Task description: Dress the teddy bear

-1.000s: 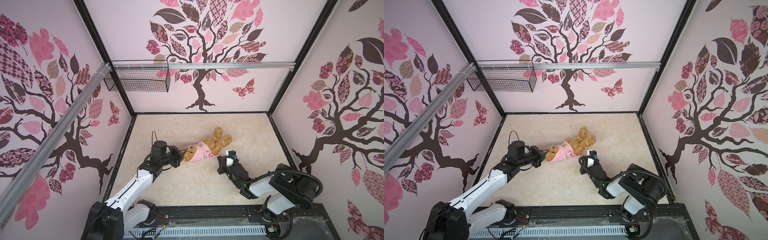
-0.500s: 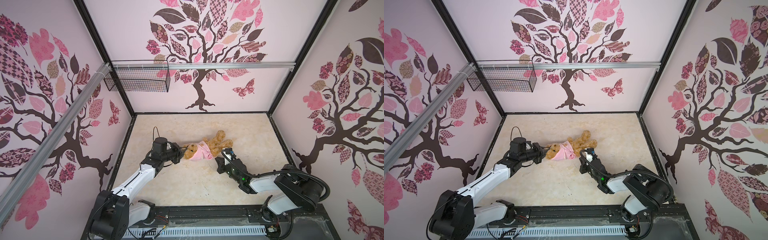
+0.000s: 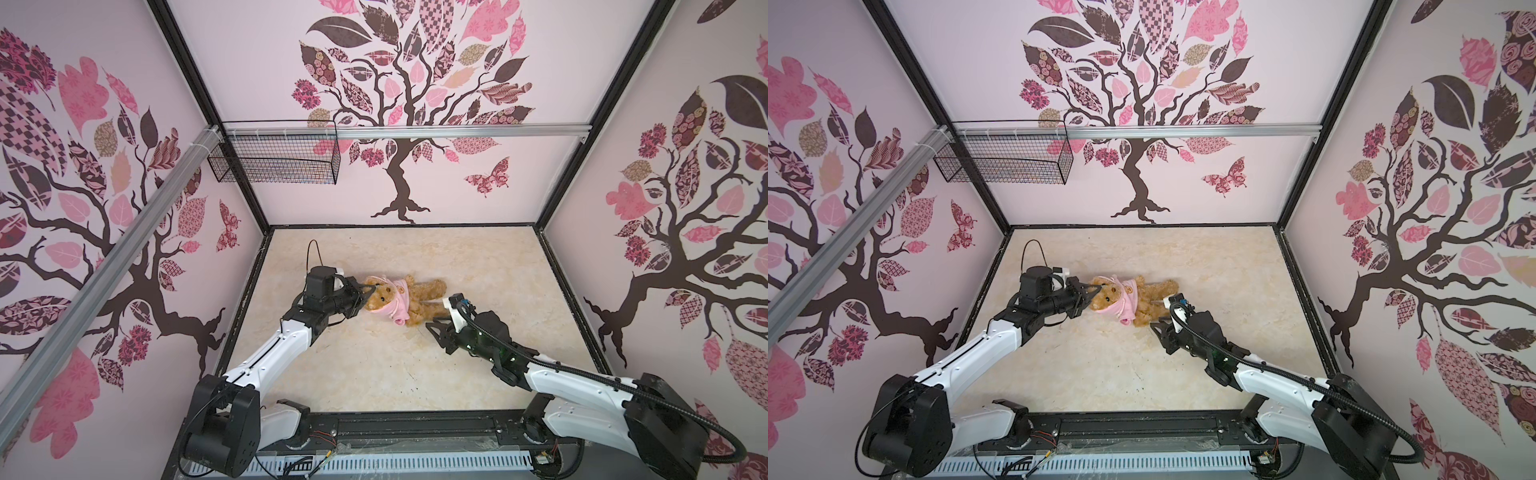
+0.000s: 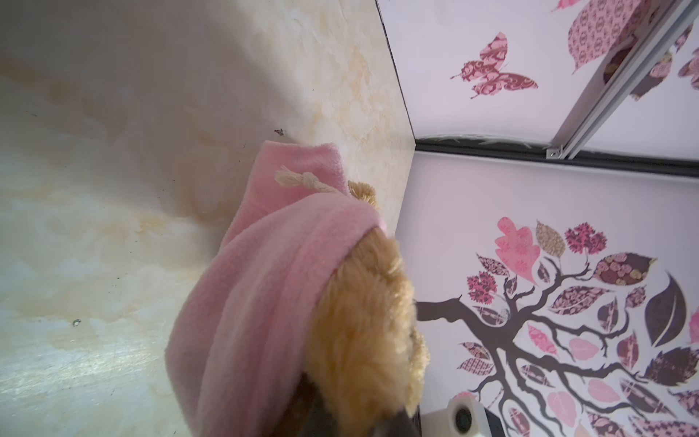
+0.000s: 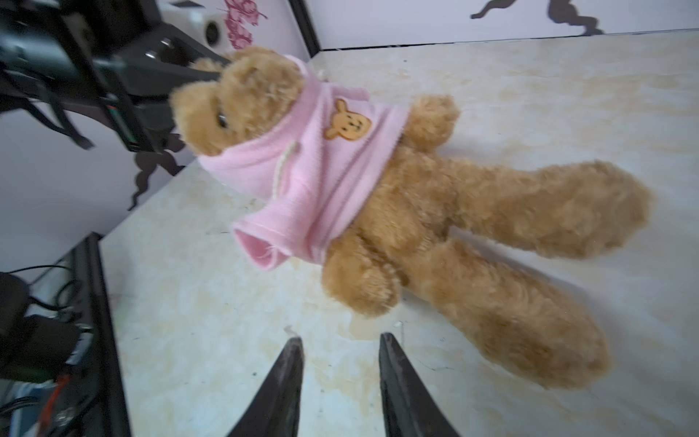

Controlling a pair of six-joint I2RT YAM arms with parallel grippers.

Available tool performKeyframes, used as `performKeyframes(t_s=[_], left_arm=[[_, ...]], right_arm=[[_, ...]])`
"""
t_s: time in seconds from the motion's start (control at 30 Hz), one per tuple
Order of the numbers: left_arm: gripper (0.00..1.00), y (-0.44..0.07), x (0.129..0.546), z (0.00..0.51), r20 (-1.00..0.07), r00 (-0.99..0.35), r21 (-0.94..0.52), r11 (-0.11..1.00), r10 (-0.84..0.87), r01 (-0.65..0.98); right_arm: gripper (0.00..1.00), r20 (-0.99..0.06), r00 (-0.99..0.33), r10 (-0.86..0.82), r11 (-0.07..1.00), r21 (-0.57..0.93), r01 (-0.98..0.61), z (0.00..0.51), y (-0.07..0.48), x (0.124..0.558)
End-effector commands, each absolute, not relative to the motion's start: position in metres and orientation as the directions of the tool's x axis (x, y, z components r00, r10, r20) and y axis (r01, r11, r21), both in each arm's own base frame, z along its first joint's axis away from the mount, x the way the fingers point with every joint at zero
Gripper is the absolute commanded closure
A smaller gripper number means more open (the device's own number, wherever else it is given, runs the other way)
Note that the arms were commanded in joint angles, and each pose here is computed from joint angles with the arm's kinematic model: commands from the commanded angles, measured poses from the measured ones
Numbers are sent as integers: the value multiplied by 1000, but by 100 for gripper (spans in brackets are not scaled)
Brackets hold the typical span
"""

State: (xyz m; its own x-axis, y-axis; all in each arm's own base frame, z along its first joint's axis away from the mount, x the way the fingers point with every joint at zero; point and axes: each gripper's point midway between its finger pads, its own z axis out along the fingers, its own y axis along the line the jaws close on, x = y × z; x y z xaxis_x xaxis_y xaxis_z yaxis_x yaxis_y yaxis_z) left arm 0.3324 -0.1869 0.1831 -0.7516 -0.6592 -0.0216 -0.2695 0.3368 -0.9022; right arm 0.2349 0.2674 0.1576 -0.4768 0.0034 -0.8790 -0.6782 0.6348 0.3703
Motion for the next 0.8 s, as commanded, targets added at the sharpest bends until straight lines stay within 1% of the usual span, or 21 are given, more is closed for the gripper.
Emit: performKeyframes(t_s=[0.0,0.07,0.2,0.37,0.57,0.7,0.77], left_arm=[[100,-176,333,184,88,-646,-915,194,-759,-353],[100,-172,330,183,146,-587,-910,124,-797,-395],[100,-171,321,192,184,-523,-906,62,-832,-418],[100,-172,310,202,230,-490,-901,6,-841,-434],[100,-173,303,208,250,-489,-900,-14,-835,-435],[100,-173,302,211,254,-492,-902,-20,-833,-432],[100,-174,301,211,254,-492,-902,-20,-833,-432]], right_arm=[[61,-869,-494,17,487,438,-755,185,308,203],[59,-872,-489,28,498,436,-749,190,330,197],[55,-815,-568,112,485,544,-685,186,356,207],[49,-820,-562,107,540,523,-660,167,384,230],[37,-847,-516,132,561,492,-665,166,403,249],[34,-841,-508,186,565,515,-645,169,408,259],[31,-836,-506,214,554,530,-642,172,413,263]])
